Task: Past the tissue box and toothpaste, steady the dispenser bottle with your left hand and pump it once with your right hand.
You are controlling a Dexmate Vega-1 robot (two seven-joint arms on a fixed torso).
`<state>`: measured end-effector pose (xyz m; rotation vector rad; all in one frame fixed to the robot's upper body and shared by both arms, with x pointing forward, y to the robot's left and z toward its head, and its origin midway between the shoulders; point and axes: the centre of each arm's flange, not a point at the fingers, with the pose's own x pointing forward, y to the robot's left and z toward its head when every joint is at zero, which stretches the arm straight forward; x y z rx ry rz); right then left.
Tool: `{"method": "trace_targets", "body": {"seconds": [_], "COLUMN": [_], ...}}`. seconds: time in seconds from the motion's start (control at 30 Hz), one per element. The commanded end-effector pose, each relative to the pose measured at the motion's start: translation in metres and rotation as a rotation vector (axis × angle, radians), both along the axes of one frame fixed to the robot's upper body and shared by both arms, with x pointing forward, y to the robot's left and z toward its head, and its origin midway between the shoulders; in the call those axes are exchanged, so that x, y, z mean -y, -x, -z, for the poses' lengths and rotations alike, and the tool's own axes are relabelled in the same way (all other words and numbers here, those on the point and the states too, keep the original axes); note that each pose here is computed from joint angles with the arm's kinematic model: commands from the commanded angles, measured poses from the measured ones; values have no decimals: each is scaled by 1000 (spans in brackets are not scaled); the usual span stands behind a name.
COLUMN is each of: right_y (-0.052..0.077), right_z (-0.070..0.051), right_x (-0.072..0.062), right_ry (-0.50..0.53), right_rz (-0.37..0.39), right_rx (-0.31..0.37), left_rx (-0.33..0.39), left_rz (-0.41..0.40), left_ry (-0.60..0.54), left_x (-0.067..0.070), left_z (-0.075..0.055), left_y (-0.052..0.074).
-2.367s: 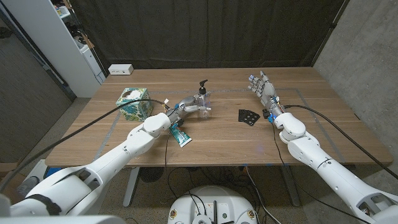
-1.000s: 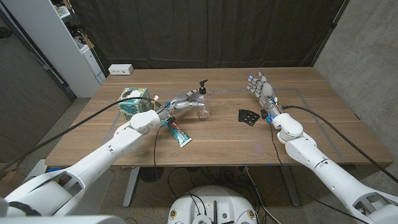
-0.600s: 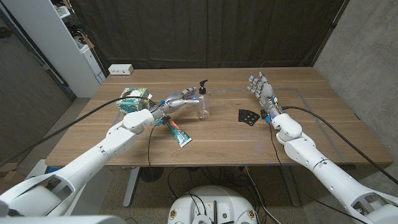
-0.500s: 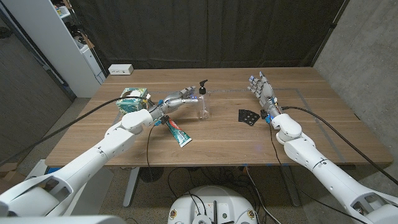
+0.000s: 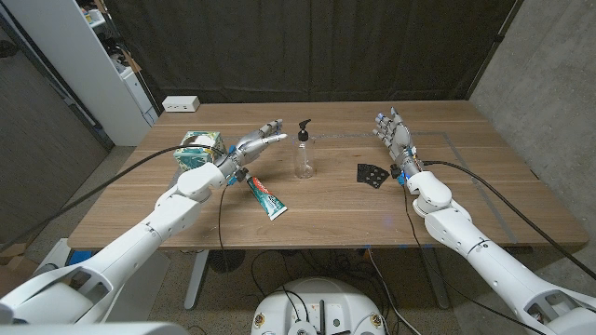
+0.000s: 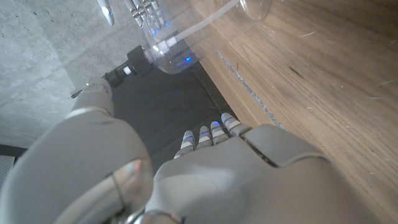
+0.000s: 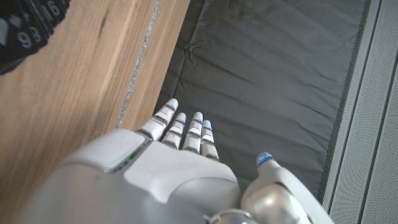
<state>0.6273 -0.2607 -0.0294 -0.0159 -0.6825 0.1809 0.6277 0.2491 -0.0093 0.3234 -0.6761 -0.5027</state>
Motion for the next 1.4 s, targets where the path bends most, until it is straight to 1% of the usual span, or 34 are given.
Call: {"method": "trace_targets", "body": {"seconds": [0.03, 0.1, 0.17, 0.27, 0.4, 0.67, 0.83, 0.97, 1.0, 1.07, 1.1, 1.27, 1.4], "right_y": [-3, -5, -6, -8, -12, -17, -19, -21, -21, -21, -20, -19, -20], "right_z": [0, 0, -1, -2, -2, -5, -5, -4, -4, -4, -5, -7, -8], "right_x": [2, 2, 3, 4, 6, 15, 18, 23, 24, 26, 27, 28, 27], "right_ry": [4, 10, 13, 19, 28, 40, 32, 21, 15, 11, 8, 6, 5], "right_rz": [3, 1, -1, -5, -12, -39, -62, -80, -86, -86, -84, -88, -96], "right_rx": [-19, -25, -28, -34, -41, -46, -47, -50, -49, -46, -44, -40, -40], "left_rx": [-2, -7, -8, -2, -1, 8, 8, -3, -10, -16, -10, -2, -3], "left_rz": [-42, -59, -65, -99, -116, -167, -172, -151, -156, -161, -185, -197, -190], "left_ry": [109, 142, 151, 175, 200, 243, 261, 293, 286, 307, 322, 354, 377], "left_x": [0, 2, 3, 7, 11, 16, 15, 11, 10, 6, 4, 2, 1], "left_z": [5, 9, 10, 14, 18, 22, 23, 28, 28, 30, 31, 32, 33], "left_y": [-4, -3, -3, 2, 9, 20, 21, 18, 17, 16, 15, 12, 10]}}
